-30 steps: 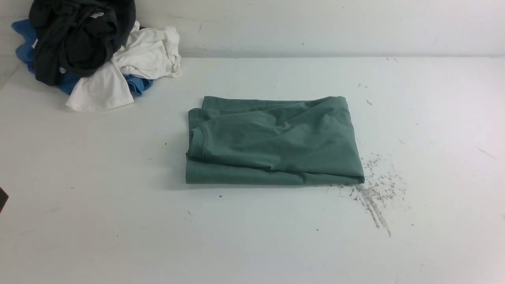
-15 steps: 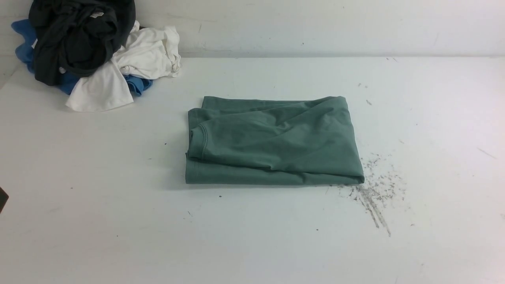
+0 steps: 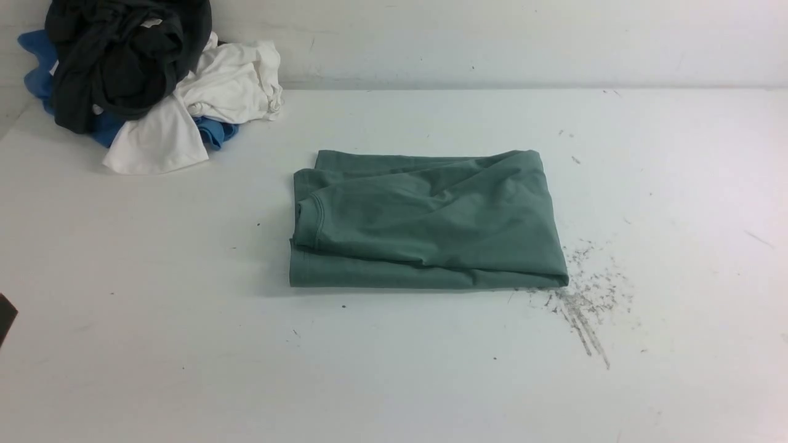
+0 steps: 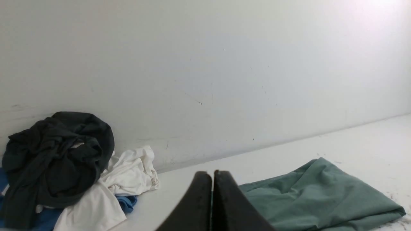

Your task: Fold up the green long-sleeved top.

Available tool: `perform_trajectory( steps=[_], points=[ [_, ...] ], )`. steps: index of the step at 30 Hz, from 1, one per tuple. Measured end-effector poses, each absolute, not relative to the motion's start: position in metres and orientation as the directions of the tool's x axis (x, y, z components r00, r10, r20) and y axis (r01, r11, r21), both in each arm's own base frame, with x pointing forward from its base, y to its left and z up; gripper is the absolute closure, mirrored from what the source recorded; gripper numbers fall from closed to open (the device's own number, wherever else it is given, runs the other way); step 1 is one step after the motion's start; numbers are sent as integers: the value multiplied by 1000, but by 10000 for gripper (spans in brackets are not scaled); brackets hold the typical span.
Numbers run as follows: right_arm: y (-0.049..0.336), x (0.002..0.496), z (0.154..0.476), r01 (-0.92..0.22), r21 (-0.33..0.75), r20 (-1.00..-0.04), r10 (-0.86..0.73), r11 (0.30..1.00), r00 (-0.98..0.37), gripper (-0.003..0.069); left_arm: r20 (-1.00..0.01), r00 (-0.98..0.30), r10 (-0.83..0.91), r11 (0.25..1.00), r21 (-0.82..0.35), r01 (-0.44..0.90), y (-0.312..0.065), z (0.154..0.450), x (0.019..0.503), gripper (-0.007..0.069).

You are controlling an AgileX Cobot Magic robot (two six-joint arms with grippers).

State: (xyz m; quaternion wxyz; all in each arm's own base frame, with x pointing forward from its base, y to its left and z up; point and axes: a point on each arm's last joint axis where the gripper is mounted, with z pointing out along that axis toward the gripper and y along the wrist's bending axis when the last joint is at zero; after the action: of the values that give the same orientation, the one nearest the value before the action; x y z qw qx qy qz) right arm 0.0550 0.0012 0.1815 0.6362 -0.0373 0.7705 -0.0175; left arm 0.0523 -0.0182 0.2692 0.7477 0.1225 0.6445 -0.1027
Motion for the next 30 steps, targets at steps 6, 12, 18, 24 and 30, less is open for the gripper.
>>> perform_trajectory(
  steps=[6,12,18,24,30],
  points=[
    [1,55,182,-35,-74,-979,-79,997,-188,669,-989,94,118,937,142,319,-16,212,54,632],
    [1,55,181,-36,-69,-979,-75,997,-192,669,-987,-85,134,971,114,211,-13,188,55,632],
    [1,55,181,-36,-68,-979,-74,997,-192,669,-960,-274,51,989,11,146,-9,173,53,632],
    [1,55,181,-36,-68,-979,-74,997,-192,669,-957,-291,16,991,-23,132,-9,172,52,632],
    [1,55,181,-36,-68,-979,-74,997,-192,669,-956,-291,15,991,-24,132,-9,172,52,632]
  ],
)
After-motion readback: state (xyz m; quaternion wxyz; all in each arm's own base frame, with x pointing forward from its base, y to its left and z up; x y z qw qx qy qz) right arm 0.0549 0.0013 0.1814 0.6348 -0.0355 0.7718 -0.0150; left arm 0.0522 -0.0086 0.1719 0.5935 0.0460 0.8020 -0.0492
